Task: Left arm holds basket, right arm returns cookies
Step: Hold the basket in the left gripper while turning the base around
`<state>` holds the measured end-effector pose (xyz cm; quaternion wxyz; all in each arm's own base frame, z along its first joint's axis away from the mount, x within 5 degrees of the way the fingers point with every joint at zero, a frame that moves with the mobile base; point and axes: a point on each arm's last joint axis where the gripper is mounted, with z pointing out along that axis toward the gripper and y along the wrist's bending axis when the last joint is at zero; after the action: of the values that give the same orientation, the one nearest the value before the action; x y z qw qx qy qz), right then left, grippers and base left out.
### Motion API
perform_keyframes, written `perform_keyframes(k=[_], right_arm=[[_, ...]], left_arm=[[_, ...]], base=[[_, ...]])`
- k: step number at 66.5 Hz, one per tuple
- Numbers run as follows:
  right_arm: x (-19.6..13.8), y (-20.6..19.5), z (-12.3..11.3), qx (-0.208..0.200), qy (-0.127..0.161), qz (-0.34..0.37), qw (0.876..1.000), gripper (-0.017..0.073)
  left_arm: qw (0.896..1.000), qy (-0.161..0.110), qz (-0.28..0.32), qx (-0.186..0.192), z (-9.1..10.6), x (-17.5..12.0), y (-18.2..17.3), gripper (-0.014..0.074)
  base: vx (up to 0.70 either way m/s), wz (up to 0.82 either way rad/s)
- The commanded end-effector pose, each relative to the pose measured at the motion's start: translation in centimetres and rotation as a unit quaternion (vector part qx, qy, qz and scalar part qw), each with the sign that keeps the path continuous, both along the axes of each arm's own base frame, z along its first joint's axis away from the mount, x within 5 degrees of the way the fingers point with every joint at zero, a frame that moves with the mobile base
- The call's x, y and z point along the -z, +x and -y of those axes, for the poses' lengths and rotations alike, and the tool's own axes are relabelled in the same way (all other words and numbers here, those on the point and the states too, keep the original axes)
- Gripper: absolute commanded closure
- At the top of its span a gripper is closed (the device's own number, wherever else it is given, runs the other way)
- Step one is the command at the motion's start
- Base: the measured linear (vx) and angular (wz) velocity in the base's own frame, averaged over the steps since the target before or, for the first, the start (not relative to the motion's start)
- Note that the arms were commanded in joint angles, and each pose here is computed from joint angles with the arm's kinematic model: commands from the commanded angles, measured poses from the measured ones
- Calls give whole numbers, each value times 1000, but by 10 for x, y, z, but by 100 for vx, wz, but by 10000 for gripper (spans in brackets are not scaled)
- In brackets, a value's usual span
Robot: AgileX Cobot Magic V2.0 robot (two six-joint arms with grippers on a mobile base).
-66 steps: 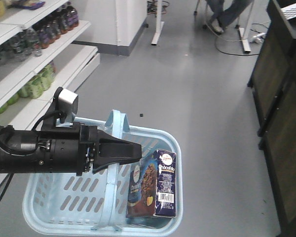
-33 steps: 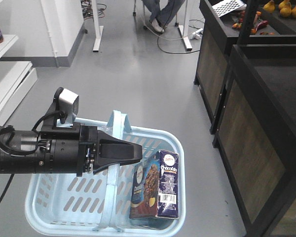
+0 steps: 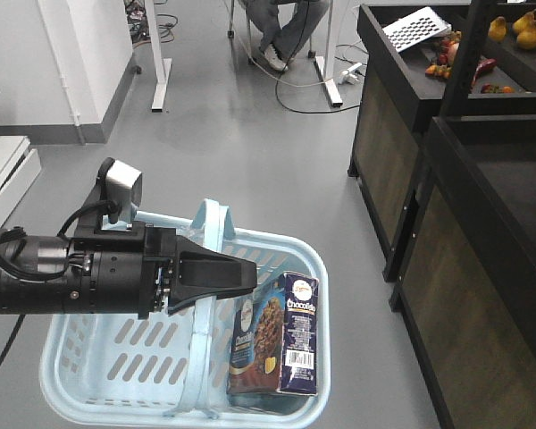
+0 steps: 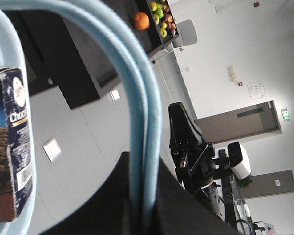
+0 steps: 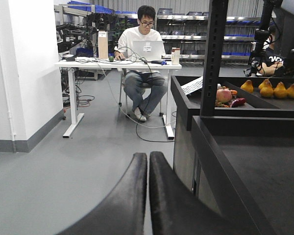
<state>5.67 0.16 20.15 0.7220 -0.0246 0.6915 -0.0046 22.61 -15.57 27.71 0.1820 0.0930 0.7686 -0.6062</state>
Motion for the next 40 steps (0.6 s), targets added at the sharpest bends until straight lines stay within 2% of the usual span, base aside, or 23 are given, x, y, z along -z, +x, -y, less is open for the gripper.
perform_keyframes(k=[1, 40], right_arm=[[-7, -1, -1, -3, -2, 40, 999, 567], [-7, -1, -1, -3, -2, 40, 999, 567]], left_arm=[[997, -76, 21, 1, 2, -29, -2, 600], [997, -76, 21, 1, 2, -29, -2, 600]], base=[[43, -3], [41, 1]])
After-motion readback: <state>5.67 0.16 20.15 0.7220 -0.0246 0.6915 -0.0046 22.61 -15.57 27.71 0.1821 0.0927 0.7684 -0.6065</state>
